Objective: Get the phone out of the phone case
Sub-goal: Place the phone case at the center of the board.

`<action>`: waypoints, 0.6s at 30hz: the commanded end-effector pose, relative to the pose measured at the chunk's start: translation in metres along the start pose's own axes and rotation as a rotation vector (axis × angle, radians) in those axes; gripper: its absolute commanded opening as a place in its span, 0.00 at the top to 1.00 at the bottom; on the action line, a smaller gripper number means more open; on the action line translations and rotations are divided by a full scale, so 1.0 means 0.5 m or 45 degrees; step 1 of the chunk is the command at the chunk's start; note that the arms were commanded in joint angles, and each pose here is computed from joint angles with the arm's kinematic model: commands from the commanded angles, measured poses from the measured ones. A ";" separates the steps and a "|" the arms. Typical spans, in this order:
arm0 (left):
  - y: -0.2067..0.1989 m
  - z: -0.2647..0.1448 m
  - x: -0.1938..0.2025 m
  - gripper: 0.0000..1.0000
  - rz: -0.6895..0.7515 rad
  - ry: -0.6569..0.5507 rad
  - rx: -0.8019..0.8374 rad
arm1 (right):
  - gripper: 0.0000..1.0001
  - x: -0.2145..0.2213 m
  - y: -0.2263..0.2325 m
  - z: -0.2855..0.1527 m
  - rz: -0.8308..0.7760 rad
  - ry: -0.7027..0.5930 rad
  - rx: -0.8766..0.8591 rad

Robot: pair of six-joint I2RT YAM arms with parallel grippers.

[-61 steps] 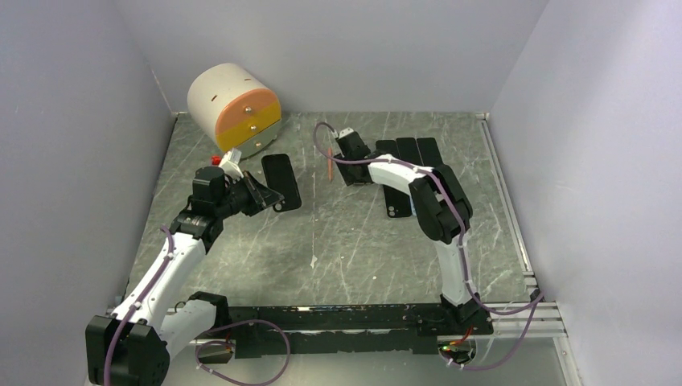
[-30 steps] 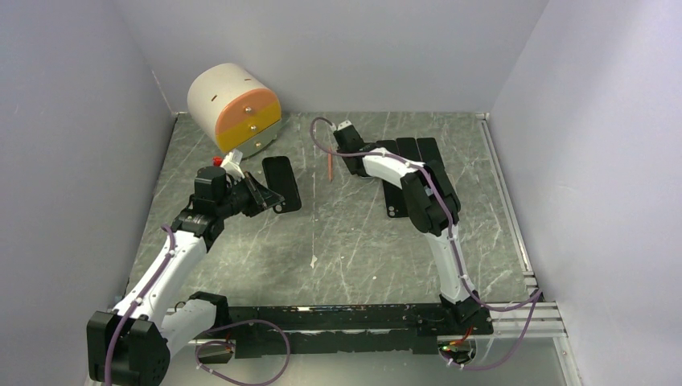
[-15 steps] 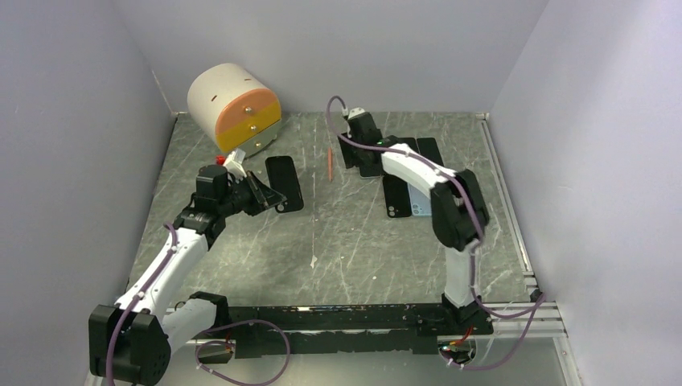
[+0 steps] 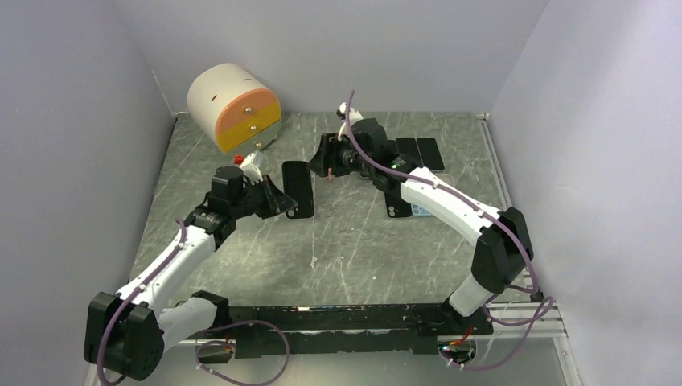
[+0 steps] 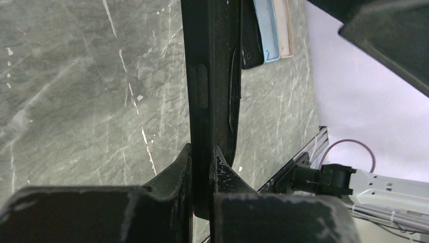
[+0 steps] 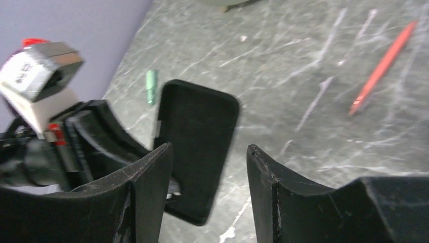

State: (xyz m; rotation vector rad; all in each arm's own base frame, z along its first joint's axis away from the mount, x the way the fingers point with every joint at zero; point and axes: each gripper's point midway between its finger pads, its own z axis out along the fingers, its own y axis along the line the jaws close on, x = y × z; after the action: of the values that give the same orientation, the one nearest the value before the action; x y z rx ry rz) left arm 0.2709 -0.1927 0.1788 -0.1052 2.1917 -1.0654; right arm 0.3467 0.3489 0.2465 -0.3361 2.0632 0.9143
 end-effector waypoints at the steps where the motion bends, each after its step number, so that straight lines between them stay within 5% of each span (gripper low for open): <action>1: -0.047 0.009 -0.037 0.97 0.151 -0.080 0.041 | 0.41 -0.013 0.105 -0.007 0.062 -0.032 -0.170; 10: -0.071 0.027 -0.029 0.98 0.257 -0.077 0.006 | 0.43 0.035 0.136 0.025 0.079 0.031 -0.108; 18: -0.092 0.039 -0.011 0.97 0.330 -0.076 -0.001 | 0.62 0.054 0.141 0.036 0.097 0.051 -0.093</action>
State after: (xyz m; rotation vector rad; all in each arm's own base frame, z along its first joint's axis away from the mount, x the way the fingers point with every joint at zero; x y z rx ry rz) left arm 0.2697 -0.2236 0.1818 0.0792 2.1748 -0.9241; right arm 0.2990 0.4042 0.2313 -0.3538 2.1495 1.0095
